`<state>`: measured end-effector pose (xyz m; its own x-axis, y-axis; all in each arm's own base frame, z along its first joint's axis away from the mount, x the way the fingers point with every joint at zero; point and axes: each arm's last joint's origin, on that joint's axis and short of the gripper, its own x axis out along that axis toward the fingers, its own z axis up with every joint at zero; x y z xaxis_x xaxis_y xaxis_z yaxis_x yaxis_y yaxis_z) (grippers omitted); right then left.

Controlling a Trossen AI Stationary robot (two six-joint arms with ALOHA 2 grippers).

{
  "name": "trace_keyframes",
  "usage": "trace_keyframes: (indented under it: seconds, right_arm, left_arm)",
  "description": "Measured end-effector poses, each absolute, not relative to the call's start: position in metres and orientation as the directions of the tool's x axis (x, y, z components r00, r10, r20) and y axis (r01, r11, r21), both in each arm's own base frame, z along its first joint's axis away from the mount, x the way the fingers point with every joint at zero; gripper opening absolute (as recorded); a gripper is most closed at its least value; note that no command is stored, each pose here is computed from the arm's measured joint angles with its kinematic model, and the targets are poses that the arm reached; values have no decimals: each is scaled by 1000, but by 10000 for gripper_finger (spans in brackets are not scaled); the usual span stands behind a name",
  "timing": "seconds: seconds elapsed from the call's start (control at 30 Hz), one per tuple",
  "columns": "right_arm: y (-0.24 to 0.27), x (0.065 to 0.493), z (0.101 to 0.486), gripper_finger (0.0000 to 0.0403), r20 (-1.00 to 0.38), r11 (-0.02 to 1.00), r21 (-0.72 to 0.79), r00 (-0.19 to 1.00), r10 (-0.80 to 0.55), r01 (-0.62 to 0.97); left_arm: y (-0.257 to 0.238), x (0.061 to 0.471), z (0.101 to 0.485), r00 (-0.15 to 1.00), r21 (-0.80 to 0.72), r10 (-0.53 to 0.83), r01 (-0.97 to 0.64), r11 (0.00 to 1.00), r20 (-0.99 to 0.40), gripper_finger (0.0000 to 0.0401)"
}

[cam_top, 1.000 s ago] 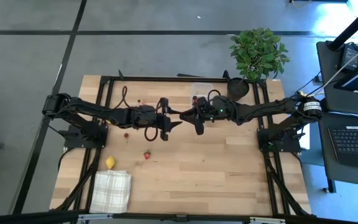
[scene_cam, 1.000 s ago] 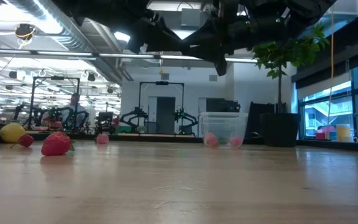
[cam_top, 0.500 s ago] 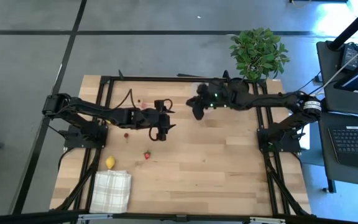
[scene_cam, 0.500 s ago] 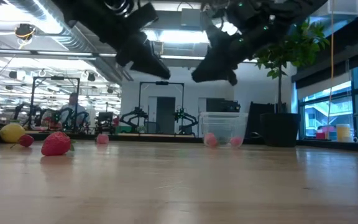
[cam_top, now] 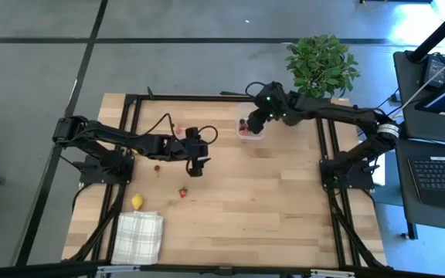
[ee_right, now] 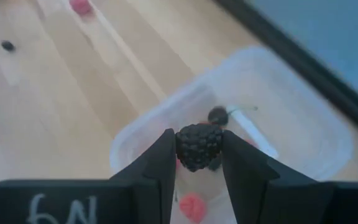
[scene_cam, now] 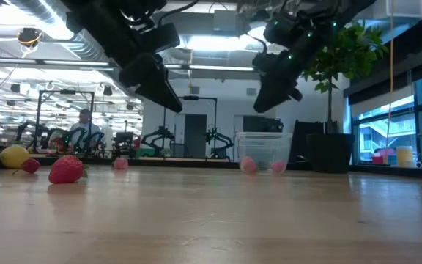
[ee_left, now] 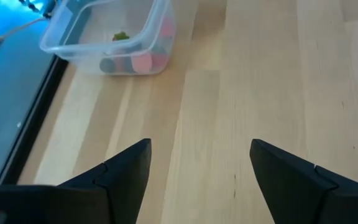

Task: Pick and placing Produce into tupperware
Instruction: Put the blackberry into the transparent bin

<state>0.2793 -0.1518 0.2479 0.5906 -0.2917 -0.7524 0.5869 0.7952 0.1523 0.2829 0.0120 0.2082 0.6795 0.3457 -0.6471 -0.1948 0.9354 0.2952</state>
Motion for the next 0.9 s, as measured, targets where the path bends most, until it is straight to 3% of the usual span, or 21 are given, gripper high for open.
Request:
trace_keyframes:
  seconds: [0.43, 0.9]
  right_arm:
    - [-164, 304, 179, 114, -859, 793, 155, 477, -187, 590]
    - [-165, 306, 175, 116, -858, 793, 155, 479, -188, 589]
  left_arm:
    - [12, 280, 205, 647, 265, 344, -221, 939, -681, 267]
    - [12, 279, 205, 645, 270, 345, -216, 938, -682, 267]
